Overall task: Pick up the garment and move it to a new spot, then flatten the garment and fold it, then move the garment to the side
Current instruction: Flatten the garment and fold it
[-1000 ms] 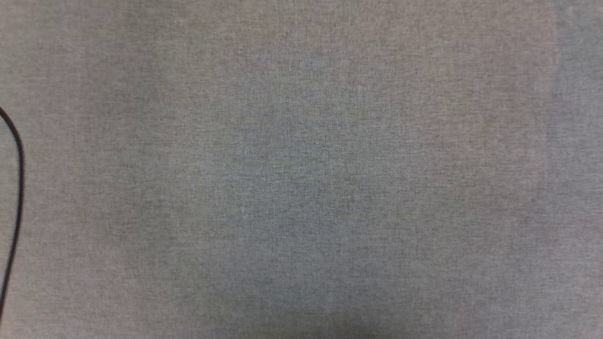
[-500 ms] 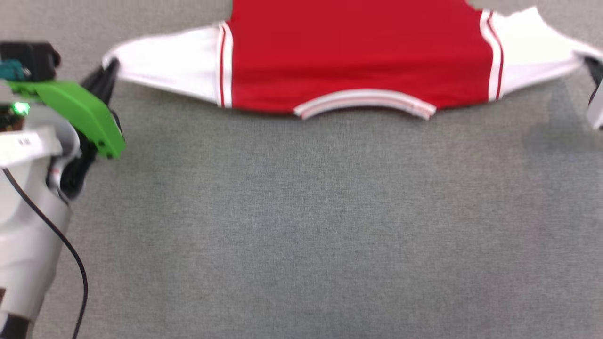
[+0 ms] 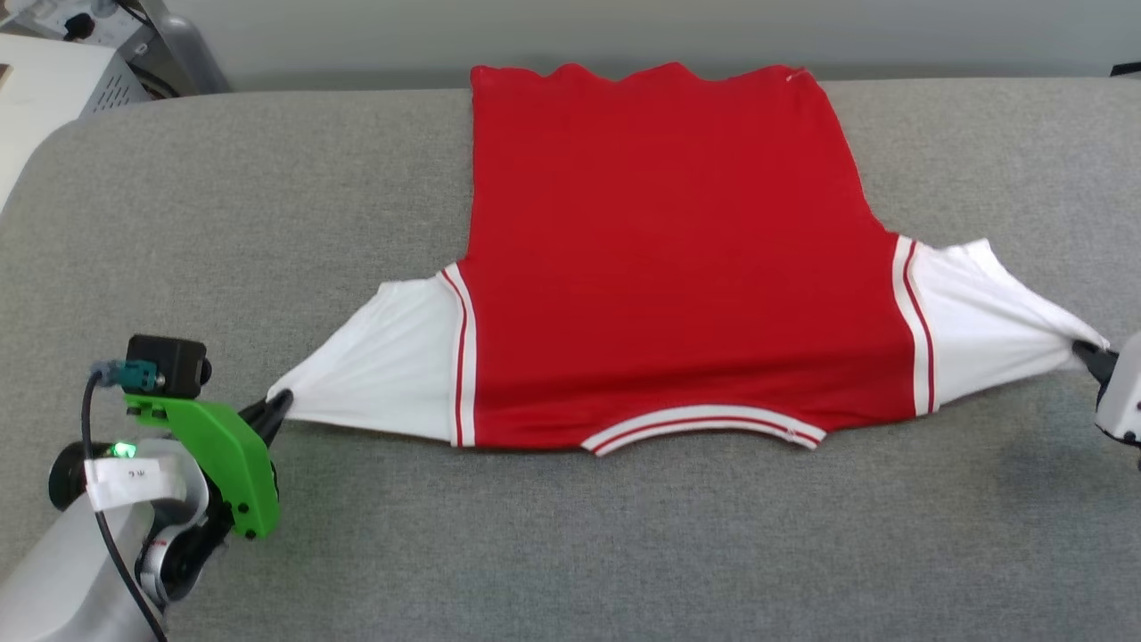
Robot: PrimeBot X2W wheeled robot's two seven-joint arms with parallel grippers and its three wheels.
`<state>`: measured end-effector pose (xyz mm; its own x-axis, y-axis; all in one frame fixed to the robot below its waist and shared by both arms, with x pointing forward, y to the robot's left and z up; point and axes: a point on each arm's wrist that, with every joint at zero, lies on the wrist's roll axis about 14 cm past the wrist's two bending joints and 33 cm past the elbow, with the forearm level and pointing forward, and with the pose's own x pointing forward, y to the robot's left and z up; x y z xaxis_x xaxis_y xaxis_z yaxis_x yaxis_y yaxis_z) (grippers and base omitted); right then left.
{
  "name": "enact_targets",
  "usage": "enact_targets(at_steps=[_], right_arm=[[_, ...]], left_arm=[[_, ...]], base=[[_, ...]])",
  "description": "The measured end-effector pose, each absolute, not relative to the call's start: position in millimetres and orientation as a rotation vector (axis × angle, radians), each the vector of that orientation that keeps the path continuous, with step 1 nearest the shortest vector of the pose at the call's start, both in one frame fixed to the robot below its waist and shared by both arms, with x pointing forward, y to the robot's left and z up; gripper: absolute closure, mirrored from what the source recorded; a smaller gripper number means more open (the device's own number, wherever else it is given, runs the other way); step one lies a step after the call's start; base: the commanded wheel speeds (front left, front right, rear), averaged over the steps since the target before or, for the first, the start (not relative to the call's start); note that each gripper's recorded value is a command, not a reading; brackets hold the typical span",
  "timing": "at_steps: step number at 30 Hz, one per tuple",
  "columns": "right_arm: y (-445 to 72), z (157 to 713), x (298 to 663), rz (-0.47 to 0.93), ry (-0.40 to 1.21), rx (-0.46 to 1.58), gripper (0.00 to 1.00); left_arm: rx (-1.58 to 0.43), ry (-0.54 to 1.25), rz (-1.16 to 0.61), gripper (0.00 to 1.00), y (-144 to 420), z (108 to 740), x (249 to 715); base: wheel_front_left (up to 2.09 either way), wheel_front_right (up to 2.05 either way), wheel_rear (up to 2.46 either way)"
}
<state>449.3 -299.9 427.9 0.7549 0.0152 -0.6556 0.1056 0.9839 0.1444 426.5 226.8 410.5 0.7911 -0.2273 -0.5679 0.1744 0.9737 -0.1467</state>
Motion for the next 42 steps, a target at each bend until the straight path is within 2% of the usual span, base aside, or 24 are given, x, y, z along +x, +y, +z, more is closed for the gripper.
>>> enact_targets(at_steps=[16, 20, 27, 29, 34, 42], right_arm=[[-316, 412, 317, -0.104, 0.902, 0.308, 1.00], [-313, 410, 303, -0.115, 0.914, 0.333, 1.00], [-302, 418, 309, -0.102, 0.912, 0.329, 1.00], [-303, 419, 311, -0.110, 0.916, 0.329, 0.00], [-290, 440, 339, -0.058, 0.870, 0.314, 0.00], [-247, 494, 421, 0.122, 0.722, 0.224, 0.00]], left_arm=[[-0.196, 0.775, -0.245, 1.00, 202, 402, 319], [-0.231, 0.812, -0.267, 1.00, 192, 400, 306], [-0.247, 0.798, -0.290, 1.00, 182, 406, 308], [-0.243, 0.796, -0.306, 1.00, 178, 409, 309], [-0.226, 0.778, -0.324, 1.00, 172, 418, 314], [-0.237, 0.783, -0.387, 1.00, 151, 433, 318]], base=[[0.00, 0.00, 0.00], [0.00, 0.00, 0.00], [0.00, 0.00, 0.00], [0.00, 0.00, 0.00], [0.00, 0.00, 0.00], [0.00, 0.00, 0.00]])
